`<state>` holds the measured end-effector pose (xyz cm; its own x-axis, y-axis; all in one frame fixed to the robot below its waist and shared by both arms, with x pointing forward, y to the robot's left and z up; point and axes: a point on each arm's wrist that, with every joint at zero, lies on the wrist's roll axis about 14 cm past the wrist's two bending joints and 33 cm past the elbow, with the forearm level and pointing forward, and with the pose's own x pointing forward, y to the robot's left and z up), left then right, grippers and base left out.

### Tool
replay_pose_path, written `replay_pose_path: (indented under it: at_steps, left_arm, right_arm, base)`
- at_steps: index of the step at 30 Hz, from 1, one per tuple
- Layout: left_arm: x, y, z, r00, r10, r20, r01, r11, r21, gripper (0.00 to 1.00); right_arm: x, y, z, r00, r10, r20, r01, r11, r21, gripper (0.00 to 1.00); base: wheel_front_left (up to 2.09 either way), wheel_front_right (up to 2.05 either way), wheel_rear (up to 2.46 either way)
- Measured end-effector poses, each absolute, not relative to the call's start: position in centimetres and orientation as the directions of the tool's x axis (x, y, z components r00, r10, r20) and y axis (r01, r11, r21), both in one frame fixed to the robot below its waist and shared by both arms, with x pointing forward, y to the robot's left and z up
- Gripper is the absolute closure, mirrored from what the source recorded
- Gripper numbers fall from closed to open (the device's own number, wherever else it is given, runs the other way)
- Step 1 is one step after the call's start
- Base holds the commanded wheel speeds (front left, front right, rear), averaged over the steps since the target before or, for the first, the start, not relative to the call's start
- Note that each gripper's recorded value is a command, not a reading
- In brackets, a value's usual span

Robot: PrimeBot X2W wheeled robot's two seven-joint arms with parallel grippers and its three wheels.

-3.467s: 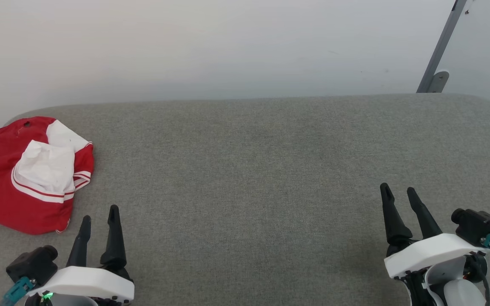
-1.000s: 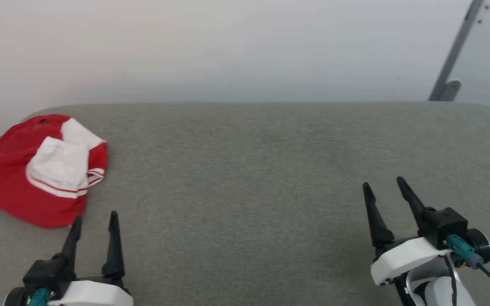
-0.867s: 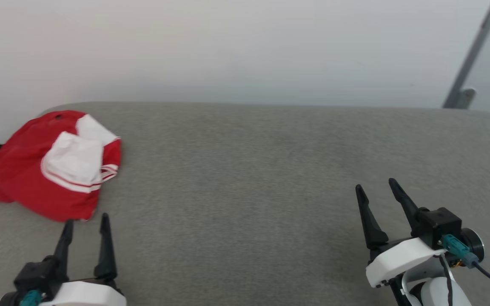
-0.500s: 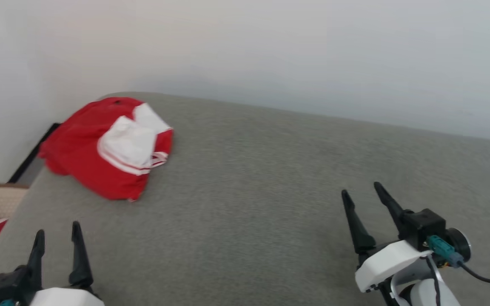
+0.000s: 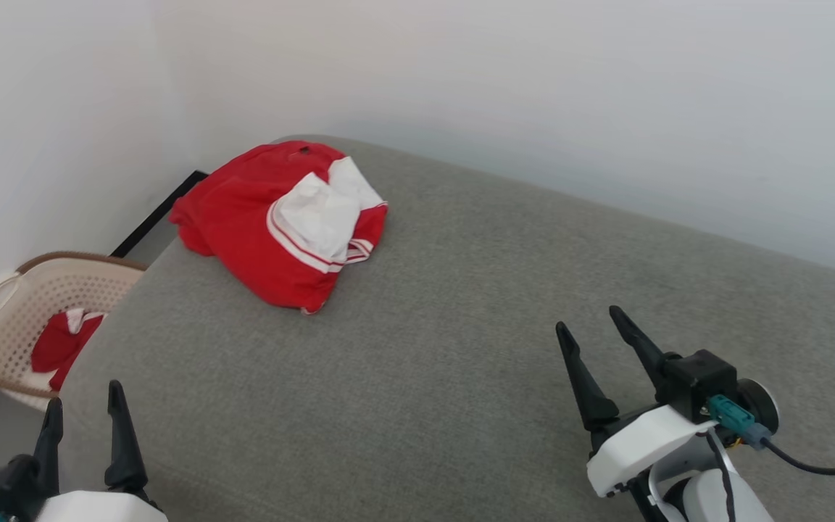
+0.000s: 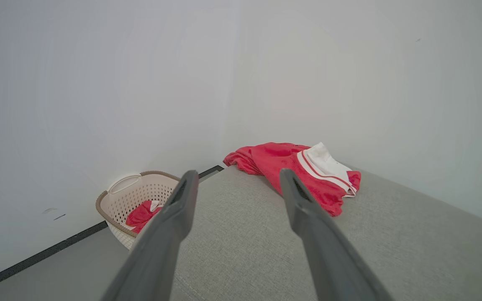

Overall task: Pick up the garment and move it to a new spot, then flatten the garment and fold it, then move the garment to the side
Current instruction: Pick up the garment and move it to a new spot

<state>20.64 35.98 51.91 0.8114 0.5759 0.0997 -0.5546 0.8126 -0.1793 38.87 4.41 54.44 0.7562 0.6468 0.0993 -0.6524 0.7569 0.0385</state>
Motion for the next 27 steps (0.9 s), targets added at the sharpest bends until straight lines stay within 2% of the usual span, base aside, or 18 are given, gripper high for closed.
replay_pose_path:
  at_steps: [5,12,19,27]
  left_arm:
    - [21.0,36.6,51.8,0.804,0.589,0.082,-0.567,0.801,-0.193,0.00]
    - [25.7,37.1,54.0,0.846,0.521,0.111,-0.502,0.850,-0.162,0.00]
    - [33.0,37.9,56.1,0.899,0.421,0.121,-0.409,0.906,-0.108,0.00]
    - [42.4,38.3,55.5,0.945,0.325,0.038,-0.324,0.945,-0.035,0.00]
  right_arm:
    - [39.5,4.8,54.2,0.750,0.655,0.089,-0.660,0.750,0.041,0.00]
    - [41.5,3.7,53.8,0.770,0.633,0.078,-0.637,0.770,0.042,0.00]
    - [44.3,1.2,53.3,0.811,0.581,0.070,-0.585,0.810,0.044,0.00]
    - [47.8,-2.2,51.8,0.856,0.515,0.053,-0.517,0.855,0.042,0.00]
  base:
    - [0.00,0.00,0.00]
    - [0.00,0.00,0.00]
    - [0.00,0.00,0.00]
    - [0.00,0.00,0.00]
